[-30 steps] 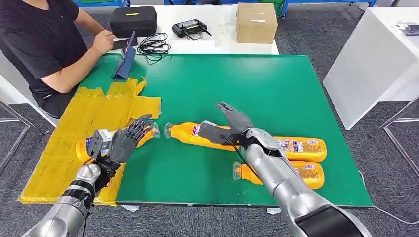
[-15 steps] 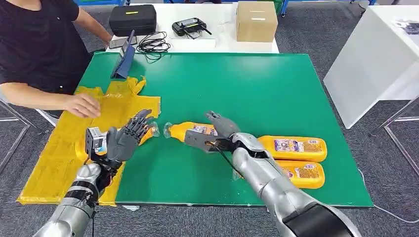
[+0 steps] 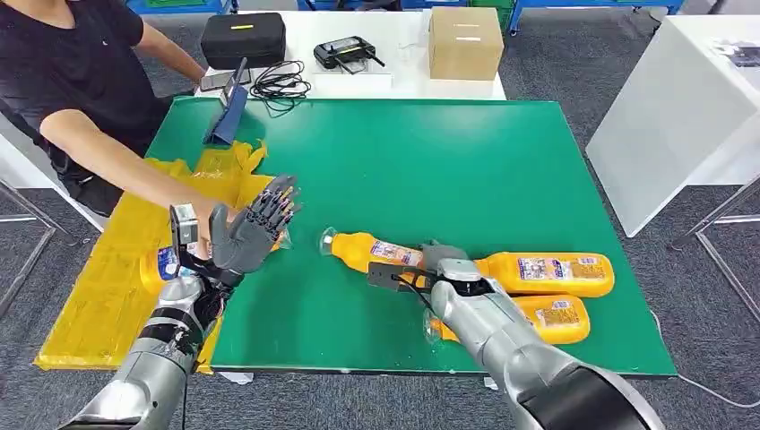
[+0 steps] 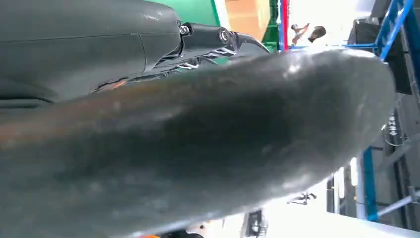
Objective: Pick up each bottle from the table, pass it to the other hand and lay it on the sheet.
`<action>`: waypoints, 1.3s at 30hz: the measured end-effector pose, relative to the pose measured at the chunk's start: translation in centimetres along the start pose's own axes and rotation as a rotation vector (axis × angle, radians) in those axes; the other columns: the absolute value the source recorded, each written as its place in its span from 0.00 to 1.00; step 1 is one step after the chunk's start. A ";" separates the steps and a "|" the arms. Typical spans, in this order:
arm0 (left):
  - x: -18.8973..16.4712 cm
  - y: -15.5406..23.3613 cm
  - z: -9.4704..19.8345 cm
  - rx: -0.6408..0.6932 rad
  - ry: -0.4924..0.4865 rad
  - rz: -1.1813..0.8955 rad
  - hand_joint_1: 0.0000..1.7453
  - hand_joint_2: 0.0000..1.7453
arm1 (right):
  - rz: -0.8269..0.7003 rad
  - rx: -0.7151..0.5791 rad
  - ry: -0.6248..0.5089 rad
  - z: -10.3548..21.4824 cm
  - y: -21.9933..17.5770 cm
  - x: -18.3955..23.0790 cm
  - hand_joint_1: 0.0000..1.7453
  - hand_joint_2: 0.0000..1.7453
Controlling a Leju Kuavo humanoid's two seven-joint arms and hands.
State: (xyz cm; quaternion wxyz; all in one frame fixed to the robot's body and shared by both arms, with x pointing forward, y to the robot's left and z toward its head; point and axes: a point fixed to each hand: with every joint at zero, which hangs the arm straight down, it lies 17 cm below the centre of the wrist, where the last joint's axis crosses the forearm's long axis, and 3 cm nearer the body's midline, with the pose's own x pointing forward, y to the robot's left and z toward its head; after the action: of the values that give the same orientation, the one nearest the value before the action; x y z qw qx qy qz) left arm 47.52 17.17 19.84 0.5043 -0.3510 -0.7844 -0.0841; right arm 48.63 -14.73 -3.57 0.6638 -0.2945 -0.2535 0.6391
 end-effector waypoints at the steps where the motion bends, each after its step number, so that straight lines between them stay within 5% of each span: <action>1: 0.0 0.0 -0.1 0.000 0.000 0.002 0.00 0.00 | 0.000 0.000 0.006 -0.1 0.0 -0.3 1.00 1.00; 9: 0.0 0.4 -0.1 0.026 -0.005 0.028 0.00 0.00 | -0.066 -0.086 0.001 -0.5 -1.7 -0.8 1.00 1.00; 18: -1.2 1.0 3.9 0.158 0.029 -0.004 0.00 0.00 | -0.758 -0.556 -0.519 3.1 -8.9 3.6 1.00 1.00; 23: -0.6 0.1 4.6 0.228 0.020 -0.036 0.00 0.00 | -1.013 -0.662 -0.618 6.5 -11.7 3.1 1.00 1.00; 29: 0.8 -1.0 4.2 0.257 -0.012 -0.091 0.00 0.00 | -1.105 -0.732 -0.702 9.9 -14.0 3.2 1.00 1.00; 34: 2.4 -2.9 4.1 0.259 -0.053 -0.135 0.00 0.00 | -1.060 -0.710 -0.811 14.0 -14.5 7.3 1.00 1.00; 35: 2.7 -3.1 4.1 0.257 -0.060 -0.138 0.00 1.00 | -1.057 -0.710 -0.824 14.7 -14.5 7.9 1.00 1.00; 39: 3.6 -3.6 4.1 0.259 -0.082 -0.150 0.00 1.00 | -1.051 -0.716 -0.878 16.5 -15.0 9.2 1.00 1.00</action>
State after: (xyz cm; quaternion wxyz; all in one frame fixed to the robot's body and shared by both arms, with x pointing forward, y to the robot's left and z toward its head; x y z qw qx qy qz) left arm 41.34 18.18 21.73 0.5053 -0.2267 -0.8326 -0.0052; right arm 47.85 -4.62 18.30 0.5831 -0.0517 -0.7911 0.1774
